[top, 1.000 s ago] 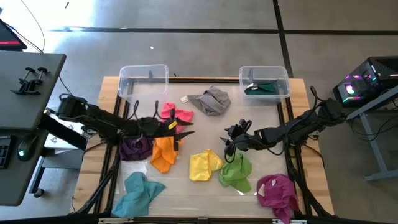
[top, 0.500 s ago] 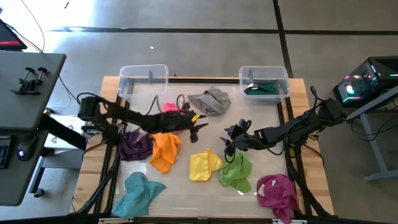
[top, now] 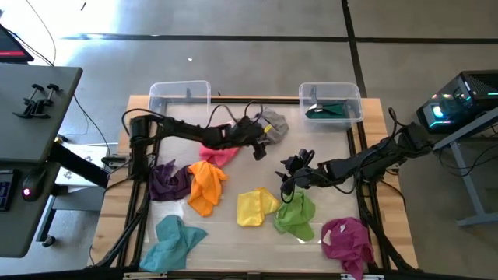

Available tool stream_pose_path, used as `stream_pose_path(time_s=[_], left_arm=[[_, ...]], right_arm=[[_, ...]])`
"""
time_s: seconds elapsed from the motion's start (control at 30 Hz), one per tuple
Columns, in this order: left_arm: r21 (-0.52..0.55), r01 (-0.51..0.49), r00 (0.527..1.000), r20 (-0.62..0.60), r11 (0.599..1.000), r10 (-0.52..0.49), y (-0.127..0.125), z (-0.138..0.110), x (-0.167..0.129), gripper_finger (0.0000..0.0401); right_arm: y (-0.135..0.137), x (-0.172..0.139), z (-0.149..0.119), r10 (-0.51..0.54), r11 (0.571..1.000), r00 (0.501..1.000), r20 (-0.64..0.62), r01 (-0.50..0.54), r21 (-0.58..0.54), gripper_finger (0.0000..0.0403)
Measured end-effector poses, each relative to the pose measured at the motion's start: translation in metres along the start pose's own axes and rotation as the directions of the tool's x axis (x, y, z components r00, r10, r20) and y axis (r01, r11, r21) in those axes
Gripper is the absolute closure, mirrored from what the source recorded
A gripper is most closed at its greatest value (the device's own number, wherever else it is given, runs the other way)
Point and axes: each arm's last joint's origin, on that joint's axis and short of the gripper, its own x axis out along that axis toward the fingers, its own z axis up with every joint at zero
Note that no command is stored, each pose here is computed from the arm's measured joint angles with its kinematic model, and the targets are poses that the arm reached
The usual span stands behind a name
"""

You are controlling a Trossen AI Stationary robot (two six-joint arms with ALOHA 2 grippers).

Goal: Sort towels by color in basket
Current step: Put the gray kitchen towel into the right transparent bin

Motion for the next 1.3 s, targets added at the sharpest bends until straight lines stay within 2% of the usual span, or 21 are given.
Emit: stream_pose_path(time_s=[0.17, 0.27, 0.53, 0.7, 0.93, 1.03, 1.17, 1.3], left_arm=[[0.019, -0.026, 0.999, -0.025, 0.999, 0.027, 0.003, -0.002, 0.022, 0.0111], [0.088, -0.029, 0.999, -0.041, 0.996, 0.032, 0.001, -0.006, 0.032, 0.0123], [0.196, -0.005, 0.997, -0.077, 0.981, 0.020, -0.003, -0.017, 0.050, 0.0180], [0.228, 0.008, 0.994, -0.105, 0.974, 0.016, -0.003, -0.020, 0.049, 0.0250], [0.233, 0.017, 0.993, -0.118, 0.972, 0.011, -0.003, -0.021, 0.049, 0.0387], [0.240, 0.039, 0.994, -0.107, 0.970, -0.014, -0.010, -0.014, 0.041, 0.0387], [0.299, 0.057, 0.998, 0.001, 0.952, -0.060, -0.031, 0.020, 0.007, 0.0396], [0.388, -0.070, 0.992, 0.125, 0.919, 0.023, -0.045, 0.058, -0.043, 0.0397]], right_arm=[[0.000, 0.000, 0.000, -0.002, 1.000, 1.000, -0.004, 0.002, -0.003, 0.0183], [0.000, 0.000, -0.001, -0.003, 1.000, 1.000, -0.006, 0.003, 0.008, 0.0183], [0.004, -0.004, -0.005, 0.013, 1.000, 1.000, -0.020, -0.013, 0.009, 0.0183], [0.014, -0.011, -0.010, 0.054, 0.998, 0.998, -0.025, -0.055, -0.024, 0.0183], [0.022, -0.018, -0.014, 0.087, 0.995, 0.996, -0.029, -0.089, -0.045, 0.0183], [0.024, -0.020, -0.016, 0.091, 0.994, 0.995, -0.028, -0.093, -0.055, 0.0183], [0.023, -0.021, -0.016, 0.042, 0.997, 0.999, -0.003, -0.042, -0.065, 0.0183], [0.023, -0.021, -0.016, 0.013, 0.998, 1.000, 0.013, -0.012, -0.065, 0.0183]])
